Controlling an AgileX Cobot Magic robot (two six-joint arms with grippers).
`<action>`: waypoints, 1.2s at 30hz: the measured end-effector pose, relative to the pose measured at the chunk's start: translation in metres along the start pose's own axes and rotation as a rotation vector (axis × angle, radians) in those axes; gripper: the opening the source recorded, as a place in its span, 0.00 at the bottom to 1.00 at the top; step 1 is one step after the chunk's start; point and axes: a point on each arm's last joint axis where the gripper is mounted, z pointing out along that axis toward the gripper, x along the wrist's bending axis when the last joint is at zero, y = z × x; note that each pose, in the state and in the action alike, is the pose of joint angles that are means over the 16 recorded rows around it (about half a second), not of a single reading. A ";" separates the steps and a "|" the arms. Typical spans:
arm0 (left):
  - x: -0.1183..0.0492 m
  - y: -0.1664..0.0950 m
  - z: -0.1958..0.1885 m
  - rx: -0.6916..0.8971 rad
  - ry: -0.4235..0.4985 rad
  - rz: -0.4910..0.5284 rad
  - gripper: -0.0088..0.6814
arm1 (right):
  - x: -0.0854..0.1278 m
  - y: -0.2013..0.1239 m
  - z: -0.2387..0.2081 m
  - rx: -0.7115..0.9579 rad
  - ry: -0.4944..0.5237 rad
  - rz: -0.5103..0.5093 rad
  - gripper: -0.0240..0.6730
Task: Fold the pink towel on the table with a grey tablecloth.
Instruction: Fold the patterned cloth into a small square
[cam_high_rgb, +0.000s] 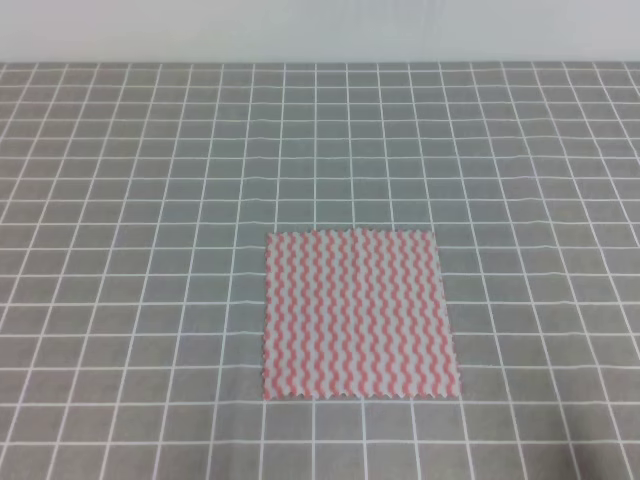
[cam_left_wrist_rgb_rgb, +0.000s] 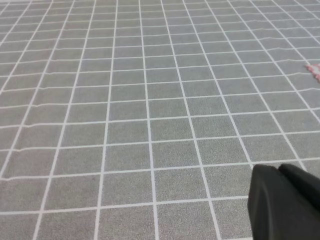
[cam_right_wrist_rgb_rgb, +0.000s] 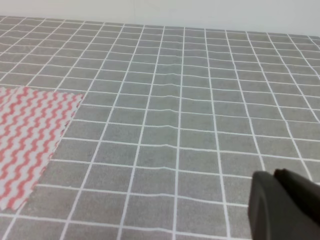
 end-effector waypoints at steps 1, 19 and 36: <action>0.000 0.000 0.000 -0.003 0.001 0.003 0.01 | 0.000 0.000 0.000 0.000 0.000 0.000 0.01; 0.001 0.004 0.000 -0.046 0.012 0.029 0.01 | 0.000 0.000 0.000 0.000 0.000 0.000 0.01; 0.001 0.006 -0.001 -0.071 0.006 -0.037 0.01 | 0.000 0.001 0.000 -0.014 0.003 0.016 0.01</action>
